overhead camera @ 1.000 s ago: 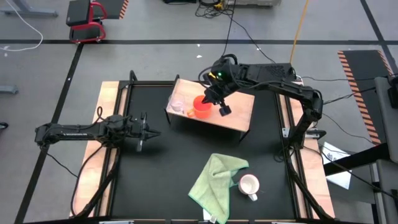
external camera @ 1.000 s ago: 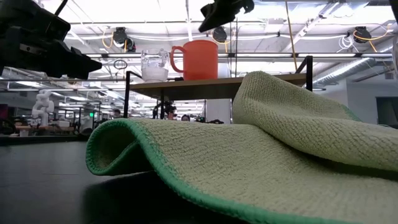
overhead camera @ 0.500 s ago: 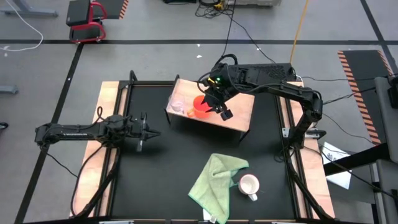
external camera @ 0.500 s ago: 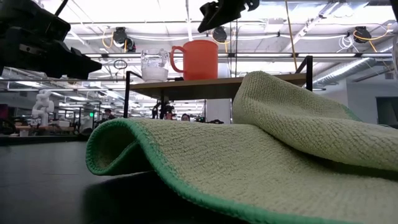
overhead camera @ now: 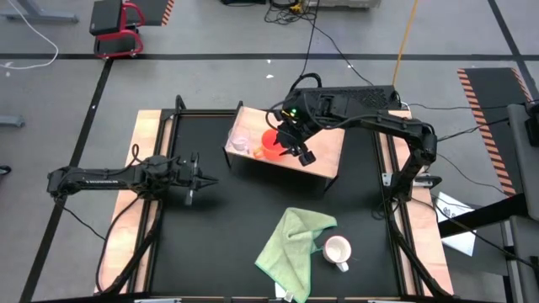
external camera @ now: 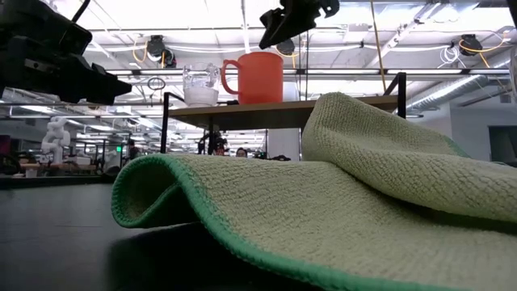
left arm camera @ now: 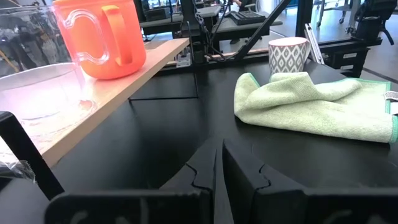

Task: Stack small to large cups/mugs on shelf
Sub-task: Adjust the orange mug to the middle bottom part of the shelf

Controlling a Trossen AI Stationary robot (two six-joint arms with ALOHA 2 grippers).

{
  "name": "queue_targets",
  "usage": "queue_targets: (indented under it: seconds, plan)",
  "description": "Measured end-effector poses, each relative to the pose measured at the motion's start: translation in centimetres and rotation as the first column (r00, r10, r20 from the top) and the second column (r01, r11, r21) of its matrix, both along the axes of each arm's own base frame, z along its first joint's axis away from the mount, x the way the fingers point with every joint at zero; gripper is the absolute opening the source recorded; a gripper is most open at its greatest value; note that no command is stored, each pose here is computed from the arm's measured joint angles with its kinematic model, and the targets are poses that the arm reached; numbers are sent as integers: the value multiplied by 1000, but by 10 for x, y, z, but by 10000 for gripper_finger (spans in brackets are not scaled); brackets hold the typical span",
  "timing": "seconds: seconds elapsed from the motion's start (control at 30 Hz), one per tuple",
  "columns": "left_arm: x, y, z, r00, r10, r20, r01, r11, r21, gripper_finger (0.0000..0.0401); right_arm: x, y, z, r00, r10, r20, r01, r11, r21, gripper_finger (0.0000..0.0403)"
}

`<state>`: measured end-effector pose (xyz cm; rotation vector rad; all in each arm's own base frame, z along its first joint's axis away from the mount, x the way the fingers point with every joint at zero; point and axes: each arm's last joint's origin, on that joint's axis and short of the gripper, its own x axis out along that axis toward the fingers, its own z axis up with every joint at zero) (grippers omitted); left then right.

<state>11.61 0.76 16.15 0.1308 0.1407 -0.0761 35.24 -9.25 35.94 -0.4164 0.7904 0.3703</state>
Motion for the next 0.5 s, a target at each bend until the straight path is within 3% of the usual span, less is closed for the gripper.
queue_targets:
  seconds: [0.5]
  plan:
    - [0,0,0,1000,0,0,0,1000,0,31,4,0,-6,999,-34,15,34,999,22,165]
